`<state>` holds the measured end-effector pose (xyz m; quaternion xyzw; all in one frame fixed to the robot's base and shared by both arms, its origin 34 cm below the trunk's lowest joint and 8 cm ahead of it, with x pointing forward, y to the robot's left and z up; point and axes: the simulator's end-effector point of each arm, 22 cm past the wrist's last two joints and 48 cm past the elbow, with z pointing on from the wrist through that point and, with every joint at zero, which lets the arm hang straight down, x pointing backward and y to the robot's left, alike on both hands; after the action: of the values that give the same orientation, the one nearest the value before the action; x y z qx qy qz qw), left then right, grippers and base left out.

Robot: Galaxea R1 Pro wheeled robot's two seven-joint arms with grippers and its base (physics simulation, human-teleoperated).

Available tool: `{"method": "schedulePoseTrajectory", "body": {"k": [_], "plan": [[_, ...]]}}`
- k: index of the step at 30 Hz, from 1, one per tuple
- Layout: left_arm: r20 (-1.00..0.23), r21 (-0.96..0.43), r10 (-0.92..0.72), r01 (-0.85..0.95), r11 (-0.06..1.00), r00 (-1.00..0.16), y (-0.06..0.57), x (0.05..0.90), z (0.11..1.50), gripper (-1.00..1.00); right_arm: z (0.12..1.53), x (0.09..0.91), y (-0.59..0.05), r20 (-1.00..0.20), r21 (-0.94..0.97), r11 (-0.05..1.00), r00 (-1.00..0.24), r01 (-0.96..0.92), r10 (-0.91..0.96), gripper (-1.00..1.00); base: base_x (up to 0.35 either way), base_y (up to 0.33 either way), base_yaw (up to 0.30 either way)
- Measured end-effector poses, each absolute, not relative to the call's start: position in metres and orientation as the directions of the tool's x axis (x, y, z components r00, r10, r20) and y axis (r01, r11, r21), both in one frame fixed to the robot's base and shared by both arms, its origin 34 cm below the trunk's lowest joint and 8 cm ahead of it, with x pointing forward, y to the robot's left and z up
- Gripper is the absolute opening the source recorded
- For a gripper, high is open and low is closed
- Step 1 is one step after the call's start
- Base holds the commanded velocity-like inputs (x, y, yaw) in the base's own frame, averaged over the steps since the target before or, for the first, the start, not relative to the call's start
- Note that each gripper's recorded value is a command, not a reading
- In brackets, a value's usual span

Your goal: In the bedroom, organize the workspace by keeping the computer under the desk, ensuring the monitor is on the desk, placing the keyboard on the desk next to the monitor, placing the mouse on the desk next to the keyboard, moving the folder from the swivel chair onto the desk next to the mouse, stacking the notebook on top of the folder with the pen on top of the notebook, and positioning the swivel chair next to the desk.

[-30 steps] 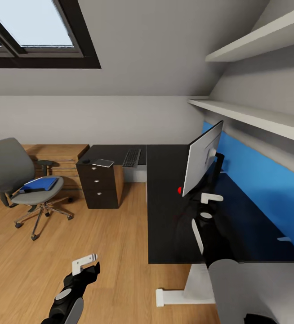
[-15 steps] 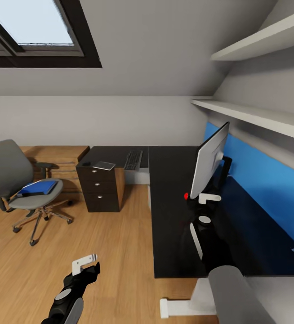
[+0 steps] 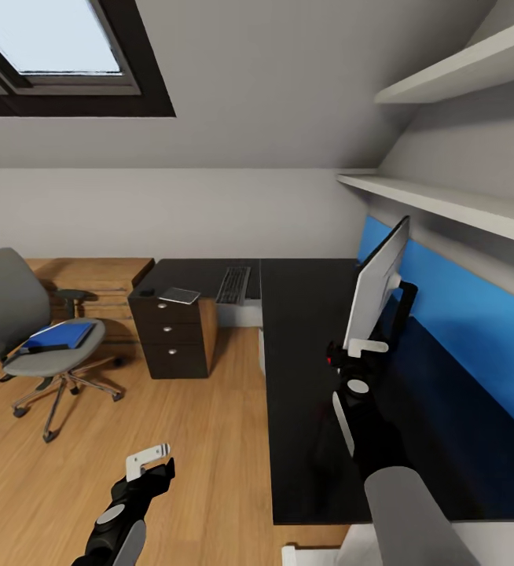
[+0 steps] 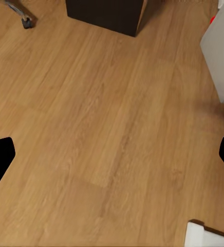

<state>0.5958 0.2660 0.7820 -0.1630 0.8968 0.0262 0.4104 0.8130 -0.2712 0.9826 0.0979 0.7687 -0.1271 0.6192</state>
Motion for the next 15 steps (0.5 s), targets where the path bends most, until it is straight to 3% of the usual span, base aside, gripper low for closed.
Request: {"method": "schedulePoseTrajectory", "body": {"k": [9,15], "plan": [[-0.746,-0.089,-0.269,-0.309,0.947,-0.61,0.2634,0.5963,0.7826,1.0,0.9833,0.8131,-0.2712,-0.978,-0.073,0.948,-0.209,0.308,-0.007,1.0,0.163,0.0,0.0],[-0.745,-0.088,-0.265,-0.304,0.949,-0.612,0.2611,0.5964,0.7824,1.0,0.9836,0.8134,-0.2718,-0.978,-0.074,0.948,-0.209,0.309,-0.008,1.0,0.051,0.0,0.0]]}}
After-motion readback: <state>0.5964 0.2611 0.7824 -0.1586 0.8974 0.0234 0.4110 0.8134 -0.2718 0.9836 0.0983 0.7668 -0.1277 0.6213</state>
